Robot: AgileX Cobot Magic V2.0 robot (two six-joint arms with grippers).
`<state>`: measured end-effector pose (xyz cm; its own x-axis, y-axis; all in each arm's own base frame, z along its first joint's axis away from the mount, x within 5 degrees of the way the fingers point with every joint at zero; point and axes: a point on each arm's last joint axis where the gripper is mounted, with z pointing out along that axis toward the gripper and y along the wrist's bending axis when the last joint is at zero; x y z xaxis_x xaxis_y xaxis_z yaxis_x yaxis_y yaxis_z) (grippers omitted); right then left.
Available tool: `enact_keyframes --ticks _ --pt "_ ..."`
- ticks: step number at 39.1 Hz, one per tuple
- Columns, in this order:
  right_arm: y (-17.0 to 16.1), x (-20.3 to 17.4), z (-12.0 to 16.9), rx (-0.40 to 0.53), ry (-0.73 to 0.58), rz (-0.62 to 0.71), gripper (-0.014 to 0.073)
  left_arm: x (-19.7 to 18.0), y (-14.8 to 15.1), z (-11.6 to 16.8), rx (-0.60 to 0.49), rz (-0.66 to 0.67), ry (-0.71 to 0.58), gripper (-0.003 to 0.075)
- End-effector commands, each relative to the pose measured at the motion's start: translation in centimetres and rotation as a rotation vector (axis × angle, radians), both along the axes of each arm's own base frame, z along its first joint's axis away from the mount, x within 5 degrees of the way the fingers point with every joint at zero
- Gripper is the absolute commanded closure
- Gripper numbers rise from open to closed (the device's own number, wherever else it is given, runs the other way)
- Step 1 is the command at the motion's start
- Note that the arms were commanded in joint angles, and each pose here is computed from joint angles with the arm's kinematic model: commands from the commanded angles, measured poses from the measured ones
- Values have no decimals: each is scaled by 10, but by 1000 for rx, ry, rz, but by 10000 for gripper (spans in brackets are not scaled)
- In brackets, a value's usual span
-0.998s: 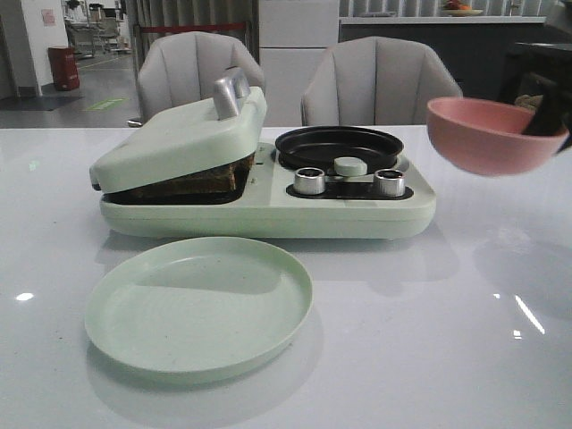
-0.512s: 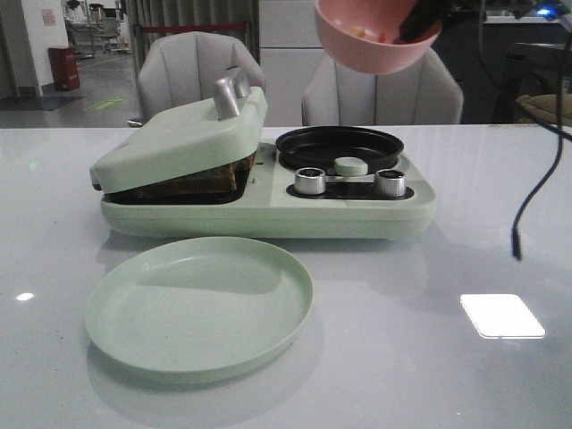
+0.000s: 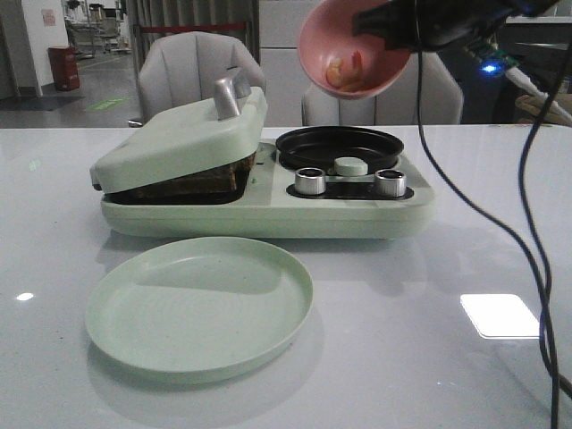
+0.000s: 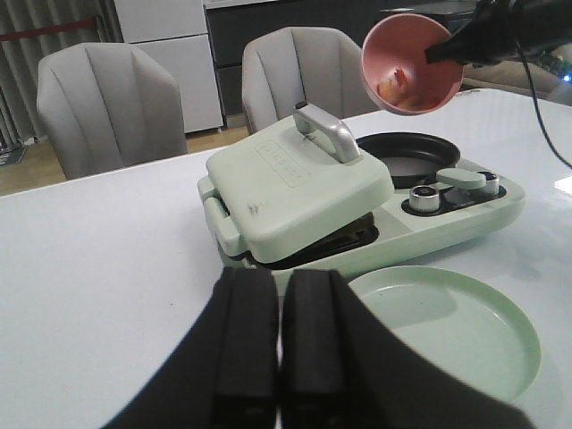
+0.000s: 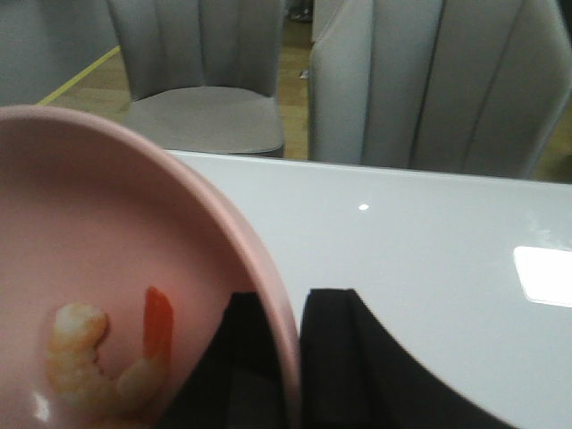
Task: Make breakfast with bread and shrimp
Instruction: 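Lift the pink bowl with the right gripper over the frying pan, then tilt the pink bowl with the right gripper to pour shrimp into pan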
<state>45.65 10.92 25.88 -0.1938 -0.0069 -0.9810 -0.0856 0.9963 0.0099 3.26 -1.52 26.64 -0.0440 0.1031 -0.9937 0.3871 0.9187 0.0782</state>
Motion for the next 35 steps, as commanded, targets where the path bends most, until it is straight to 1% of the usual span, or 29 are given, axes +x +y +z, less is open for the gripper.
enact_keyframes --ticks 1,2,6,8,11,13,15,21,25,27,29,30,35 --pt "-9 -4 27 -66 -229 -85 462 -1 0 16 -60 -4 -84 606" --pt "-10 -4 21 -84 -233 -87 462 -1 0 16 -60 -4 -84 606" --pt "-11 -6 9 -159 -323 -109 462 -1 0 16 -60 -4 -84 606" --pt "-11 -9 7 -168 -378 -116 462 -1 0 16 -60 -4 -84 606" --pt "-12 -18 7 -158 -515 -122 462 -1 0 16 -60 -4 -84 606" --pt "-11 -24 6 -137 -599 -108 462 -1 0 16 -60 -4 -84 606" --pt "-9 -29 4 -141 -644 -79 462 -1 0 16 -60 -4 -84 606" --pt "2 -31 -2 -218 -733 23 462 -1 0 16 -60 -4 -84 606" --pt "6 -30 -10 -348 -781 37 462 -1 0 16 -60 -4 -84 606" --pt "7 -29 -17 -437 -780 26 462 -1 0 16 -60 -4 -84 606" --pt "7 -28 -20 -490 -782 24 462 -1 0 16 -60 -4 -84 606" --pt "8 -28 -23 -533 -784 28 462 -1 0 16 -60 -4 -84 606" --pt "13 -28 -25 -703 -817 52 462 -1 0 16 -60 -4 -84 606"
